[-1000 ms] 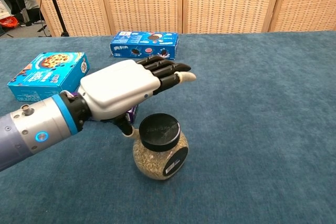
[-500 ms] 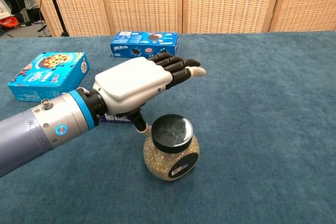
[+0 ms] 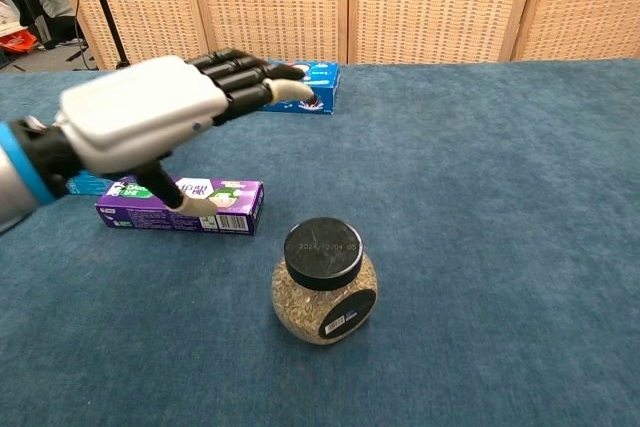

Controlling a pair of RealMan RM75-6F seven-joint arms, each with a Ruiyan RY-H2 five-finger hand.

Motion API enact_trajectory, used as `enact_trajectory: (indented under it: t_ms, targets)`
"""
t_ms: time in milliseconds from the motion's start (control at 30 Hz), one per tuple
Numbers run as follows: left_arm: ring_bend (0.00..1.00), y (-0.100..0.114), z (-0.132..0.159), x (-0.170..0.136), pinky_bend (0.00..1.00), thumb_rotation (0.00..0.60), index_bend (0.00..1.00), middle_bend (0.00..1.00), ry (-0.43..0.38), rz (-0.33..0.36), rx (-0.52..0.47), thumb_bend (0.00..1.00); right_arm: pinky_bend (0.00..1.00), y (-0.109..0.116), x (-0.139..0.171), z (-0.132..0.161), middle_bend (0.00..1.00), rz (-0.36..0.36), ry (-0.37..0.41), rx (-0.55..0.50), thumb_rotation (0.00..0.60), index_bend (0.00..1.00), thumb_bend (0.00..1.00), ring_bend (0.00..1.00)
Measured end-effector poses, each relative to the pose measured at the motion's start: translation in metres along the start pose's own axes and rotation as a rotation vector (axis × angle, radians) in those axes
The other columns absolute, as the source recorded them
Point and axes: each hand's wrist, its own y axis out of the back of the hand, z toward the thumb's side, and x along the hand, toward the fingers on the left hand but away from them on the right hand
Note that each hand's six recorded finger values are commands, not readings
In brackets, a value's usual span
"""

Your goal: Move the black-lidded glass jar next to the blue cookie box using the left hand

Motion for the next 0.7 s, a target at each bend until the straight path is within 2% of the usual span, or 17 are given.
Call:
enact_trajectory:
  t_ms: [67, 133, 233, 333, 433, 600, 700]
  targets:
    - [0.00, 0.010, 0.002, -0.007, 0.00, 0.600, 0.00, 0.00, -0.046, 0.045, -0.006, 0.45, 0.00, -0.001, 0.000, 0.002, 0.00, 0.003, 0.003, 0.005, 0.600, 0.00, 0.00, 0.00]
    - [0.00, 0.020, 0.005, -0.018, 0.00, 0.600, 0.00, 0.00, -0.120, 0.095, -0.004, 0.62, 0.00, -0.002, 0.001, 0.003, 0.00, 0.002, 0.005, 0.007, 0.600, 0.00, 0.00, 0.00]
    - [0.00, 0.029, 0.012, -0.036, 0.00, 0.600, 0.00, 0.00, -0.239, 0.143, 0.032, 0.77, 0.00, -0.001, 0.001, 0.003, 0.00, -0.001, 0.003, 0.006, 0.600, 0.00, 0.00, 0.00]
    - [0.00, 0.031, 0.018, -0.051, 0.00, 0.600, 0.00, 0.00, -0.330, 0.151, 0.097, 0.89, 0.00, -0.001, 0.001, 0.002, 0.00, -0.003, 0.002, 0.004, 0.600, 0.00, 0.00, 0.00]
    - [0.00, 0.028, 0.022, -0.060, 0.00, 0.600, 0.00, 0.00, -0.378, 0.139, 0.168, 0.97, 0.00, -0.001, 0.001, 0.002, 0.00, -0.003, 0.003, 0.004, 0.600, 0.00, 0.00, 0.00]
    - [0.00, 0.012, 0.033, -0.068, 0.00, 0.600, 0.02, 0.00, -0.472, 0.098, 0.278, 1.00, 0.00, 0.000, 0.001, 0.003, 0.00, -0.004, 0.004, 0.003, 0.600, 0.00, 0.00, 0.00]
    - [0.00, 0.005, 0.040, -0.068, 0.00, 0.600, 0.15, 0.00, -0.517, 0.091, 0.316, 1.00, 0.00, 0.000, 0.001, 0.002, 0.00, -0.003, 0.003, 0.003, 0.600, 0.00, 0.00, 0.00]
